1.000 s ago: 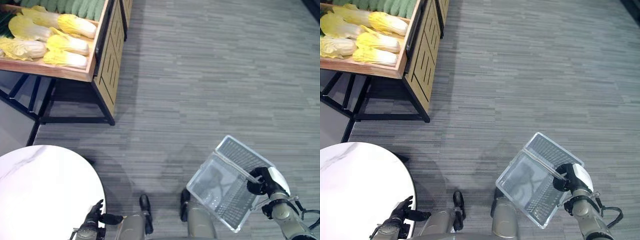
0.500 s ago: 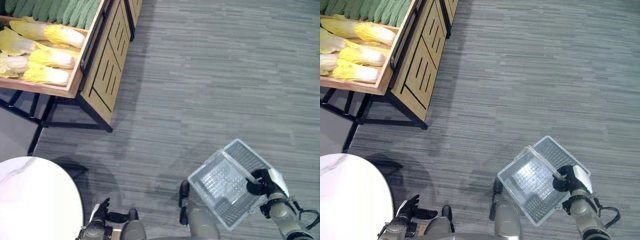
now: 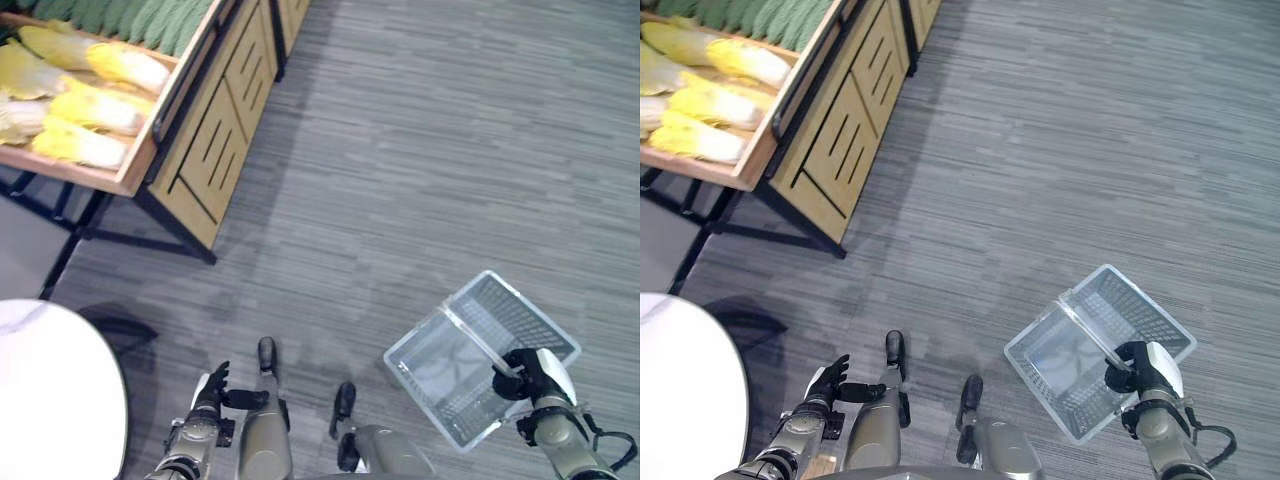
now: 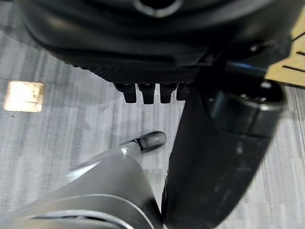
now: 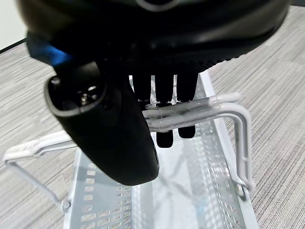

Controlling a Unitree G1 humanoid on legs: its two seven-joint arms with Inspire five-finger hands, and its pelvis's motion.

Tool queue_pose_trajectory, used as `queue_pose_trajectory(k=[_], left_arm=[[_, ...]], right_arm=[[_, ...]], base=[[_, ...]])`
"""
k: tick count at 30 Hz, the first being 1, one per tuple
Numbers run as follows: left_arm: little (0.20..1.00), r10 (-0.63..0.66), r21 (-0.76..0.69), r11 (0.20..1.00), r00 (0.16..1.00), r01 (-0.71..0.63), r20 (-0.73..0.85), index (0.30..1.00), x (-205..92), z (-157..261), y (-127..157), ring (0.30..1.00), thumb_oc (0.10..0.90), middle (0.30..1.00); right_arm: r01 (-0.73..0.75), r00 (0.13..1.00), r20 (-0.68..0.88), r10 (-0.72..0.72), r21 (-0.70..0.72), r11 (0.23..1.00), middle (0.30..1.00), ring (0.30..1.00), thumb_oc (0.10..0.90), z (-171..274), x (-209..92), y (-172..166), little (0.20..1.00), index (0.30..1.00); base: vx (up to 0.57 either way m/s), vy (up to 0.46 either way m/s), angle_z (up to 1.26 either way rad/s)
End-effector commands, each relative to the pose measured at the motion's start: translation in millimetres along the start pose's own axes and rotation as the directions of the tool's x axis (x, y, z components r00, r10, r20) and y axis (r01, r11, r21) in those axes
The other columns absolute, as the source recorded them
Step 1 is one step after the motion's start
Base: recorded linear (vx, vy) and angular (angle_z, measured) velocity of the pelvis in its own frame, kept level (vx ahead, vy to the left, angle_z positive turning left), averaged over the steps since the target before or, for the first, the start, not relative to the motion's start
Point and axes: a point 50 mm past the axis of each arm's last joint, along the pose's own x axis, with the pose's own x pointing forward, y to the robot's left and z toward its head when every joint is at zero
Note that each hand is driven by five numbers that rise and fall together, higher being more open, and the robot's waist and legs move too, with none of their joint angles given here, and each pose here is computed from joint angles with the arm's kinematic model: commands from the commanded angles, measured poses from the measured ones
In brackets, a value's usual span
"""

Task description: Get the vegetables into the basket

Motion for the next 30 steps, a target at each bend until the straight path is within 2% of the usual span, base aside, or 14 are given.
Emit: queue_pose_trajectory(k=[1,6,11,17,25,30], left_arm=[[1.0,0.075,0.099,0.993,0.996,-0.07,-0.048,1.0,-6,-23,24,1.0,0.9,1.0],[1.0,0.07,0.113,0.991,0.997,-0.066,-0.03,1.0,-6,-19,26,1.0,0.9,1.0],[1.0,0.131,0.103,0.986,0.991,-0.13,-0.004,1.0,-4,-12,46,1.0,0.9,1.0],[1.0,0.176,0.058,0.983,0.984,-0.175,-0.017,1.0,-4,-12,55,1.0,0.9,1.0],[1.0,0.163,0.071,0.985,0.986,-0.16,-0.042,1.0,-3,-15,44,1.0,0.9,1.0],[1.0,0.118,0.09,0.99,0.989,-0.11,-0.091,1.0,-6,-28,29,1.0,0.9,1.0]], right_arm=[[0.193,0.979,0.062,-0.194,0.024,0.981,0.3,0.3,0.4,-1,-1,-52,0.3,0.3],[0.183,0.98,0.078,-0.184,0.028,0.983,0.3,0.3,0.4,5,1,-49,0.3,0.3],[0.152,0.978,0.141,-0.154,0.026,0.988,0.3,0.3,0.4,26,8,-39,0.3,0.3],[0.104,0.984,0.144,-0.106,0.02,0.994,0.3,0.3,0.4,28,7,-23,0.3,0.3],[0.084,0.99,0.113,-0.085,0.018,0.996,0.3,0.3,0.4,23,6,-14,0.3,0.3],[0.051,0.998,-0.028,-0.051,-0.015,0.999,0.3,0.3,0.4,-10,0,-8,0.3,0.3]], base=[[0.25,0.239,-0.32],[0.18,0.189,-0.22],[0.17,0.229,-0.08],[0.16,0.164,-0.1],[0.3,-0.089,0.28],[0.29,-0.195,0.82]])
